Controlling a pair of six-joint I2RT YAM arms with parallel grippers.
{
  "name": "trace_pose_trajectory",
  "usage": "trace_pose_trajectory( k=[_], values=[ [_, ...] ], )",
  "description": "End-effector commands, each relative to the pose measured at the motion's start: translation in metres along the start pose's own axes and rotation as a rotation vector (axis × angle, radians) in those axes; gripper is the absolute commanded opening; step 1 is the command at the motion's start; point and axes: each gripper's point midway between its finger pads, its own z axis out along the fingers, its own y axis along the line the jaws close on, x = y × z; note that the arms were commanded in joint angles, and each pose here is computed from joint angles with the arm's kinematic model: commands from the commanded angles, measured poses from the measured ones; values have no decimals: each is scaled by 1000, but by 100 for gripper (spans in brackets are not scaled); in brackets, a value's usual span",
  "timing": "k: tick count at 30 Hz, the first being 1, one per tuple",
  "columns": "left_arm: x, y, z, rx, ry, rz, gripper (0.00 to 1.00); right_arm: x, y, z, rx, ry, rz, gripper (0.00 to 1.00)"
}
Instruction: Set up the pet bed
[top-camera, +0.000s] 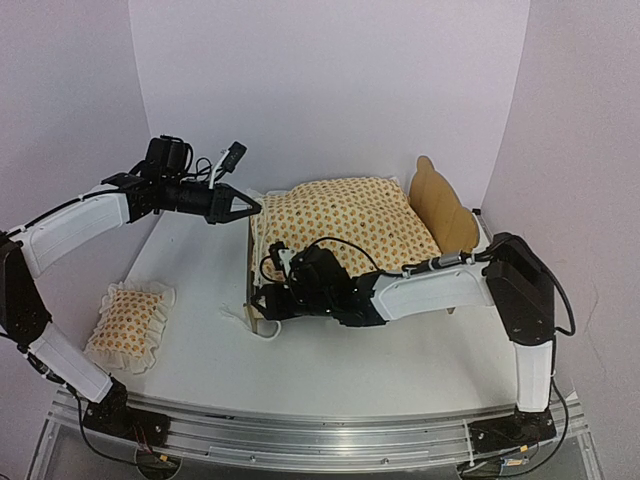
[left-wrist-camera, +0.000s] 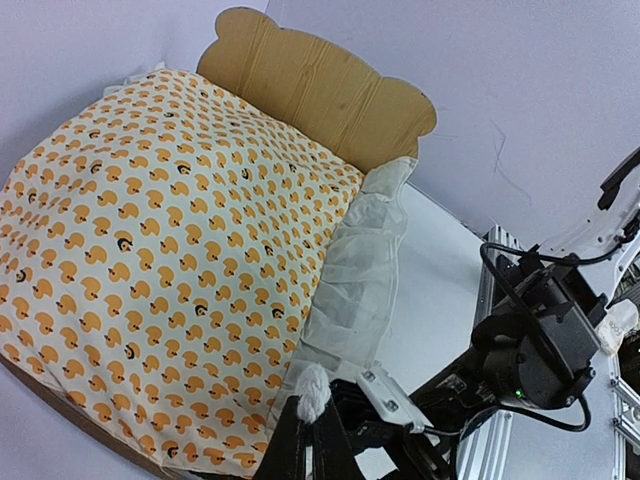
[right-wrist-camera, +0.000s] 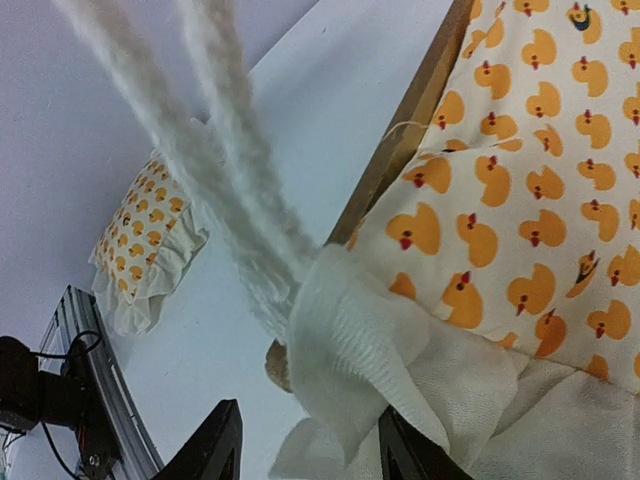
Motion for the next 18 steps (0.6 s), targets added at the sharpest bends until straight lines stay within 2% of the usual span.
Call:
trace_pose_trajectory(
  k=[1, 9, 18],
  values=[
    [4, 1, 3, 19, -11, 66, 0, -48, -21, -19, 120, -132, 55, 47],
    [15, 8, 14, 39, -8, 178, 0, -37, -42, -16, 207, -72, 30, 44],
    [63, 8, 17, 66, 111, 18, 0, -39, -37, -45, 207, -49, -22, 43]
  ],
)
